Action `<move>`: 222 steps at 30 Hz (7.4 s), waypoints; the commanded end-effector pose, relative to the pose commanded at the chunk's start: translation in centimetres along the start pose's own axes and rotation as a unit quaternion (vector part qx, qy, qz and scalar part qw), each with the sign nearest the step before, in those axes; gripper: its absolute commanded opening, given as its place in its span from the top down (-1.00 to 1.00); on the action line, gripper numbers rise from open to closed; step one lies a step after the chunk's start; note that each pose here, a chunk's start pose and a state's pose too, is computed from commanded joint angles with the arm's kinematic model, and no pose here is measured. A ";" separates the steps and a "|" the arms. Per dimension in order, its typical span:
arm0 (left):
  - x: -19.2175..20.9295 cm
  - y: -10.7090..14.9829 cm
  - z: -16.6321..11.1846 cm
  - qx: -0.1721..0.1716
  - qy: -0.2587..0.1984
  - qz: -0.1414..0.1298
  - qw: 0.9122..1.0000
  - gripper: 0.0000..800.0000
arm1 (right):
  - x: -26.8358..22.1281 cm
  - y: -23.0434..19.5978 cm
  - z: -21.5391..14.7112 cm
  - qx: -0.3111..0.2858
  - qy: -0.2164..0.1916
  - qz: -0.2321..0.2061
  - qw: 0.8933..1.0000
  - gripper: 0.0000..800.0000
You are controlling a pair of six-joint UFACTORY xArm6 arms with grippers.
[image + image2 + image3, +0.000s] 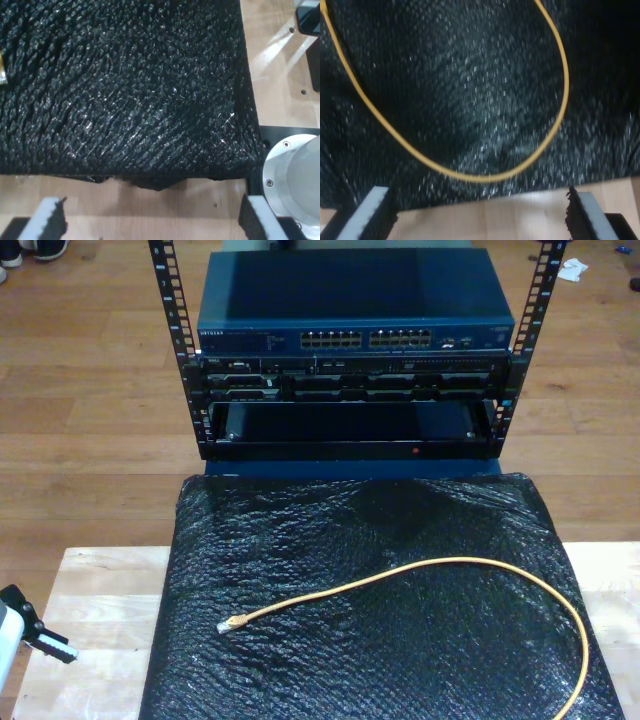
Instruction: Grab the cable and plug it in
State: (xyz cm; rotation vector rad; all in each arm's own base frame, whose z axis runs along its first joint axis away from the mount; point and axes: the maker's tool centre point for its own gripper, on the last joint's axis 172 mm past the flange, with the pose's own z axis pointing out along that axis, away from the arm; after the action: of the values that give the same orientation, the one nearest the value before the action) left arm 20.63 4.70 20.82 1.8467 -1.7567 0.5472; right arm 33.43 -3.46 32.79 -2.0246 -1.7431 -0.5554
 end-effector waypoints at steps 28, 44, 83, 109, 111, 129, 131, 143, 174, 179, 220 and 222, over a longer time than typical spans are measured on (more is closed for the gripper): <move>-0.1 0.1 0.2 0.000 0.001 -0.002 1.000 -1.00 | 11.9 3.5 6.8 0.023 -0.031 -0.062 0.997 -0.99; -0.1 0.1 0.2 0.000 0.001 -0.002 1.000 -1.00 | 18.7 2.8 10.5 0.035 0.014 -0.081 0.996 -0.99; -0.2 0.1 0.4 -0.003 0.004 -0.004 1.000 -1.00 | 24.7 0.5 26.1 0.081 -0.047 -0.169 0.981 -0.99; -0.2 0.1 0.4 -0.003 0.004 -0.006 1.000 -1.00 | 22.2 -1.1 37.2 0.065 -0.195 -0.230 0.951 -0.99; -0.2 0.1 0.4 -0.003 0.004 -0.006 1.000 -1.00 | 22.0 -0.9 37.8 0.057 -0.205 -0.229 0.950 -0.99; -0.2 0.1 0.4 -0.004 0.005 -0.005 1.000 -1.00 | 22.3 -0.7 40.4 0.013 -0.240 -0.251 0.938 -0.99; -0.2 0.1 0.4 -0.004 0.005 -0.005 1.000 -1.00 | 22.0 -0.9 40.8 0.013 -0.248 -0.254 0.935 -0.99; -0.1 0.2 0.4 -0.004 0.005 -0.005 1.000 -1.00 | 21.7 -2.3 42.2 0.012 -0.258 -0.272 0.927 -0.98; -0.1 0.2 0.4 -0.004 0.005 -0.005 1.000 -1.00 | 22.5 -1.1 42.6 -0.017 -0.241 -0.273 0.931 0.00; -0.1 0.2 0.4 -0.004 0.005 -0.005 1.000 -1.00 | 22.5 -1.1 42.6 -0.017 -0.241 -0.274 0.931 0.05; -0.1 0.2 0.4 -0.005 0.006 -0.005 1.000 -1.00 | 21.8 -0.5 42.5 -0.040 -0.257 -0.273 0.926 0.41; -0.1 0.2 0.4 -0.005 0.006 -0.005 1.000 -1.00 | 22.0 -0.5 42.5 -0.041 -0.256 -0.274 0.926 0.41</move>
State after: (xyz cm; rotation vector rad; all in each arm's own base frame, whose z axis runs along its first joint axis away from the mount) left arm 20.40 4.52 20.44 1.8409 -1.7393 0.5442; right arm 37.40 38.02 9.30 -1.8258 -2.6770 -0.2622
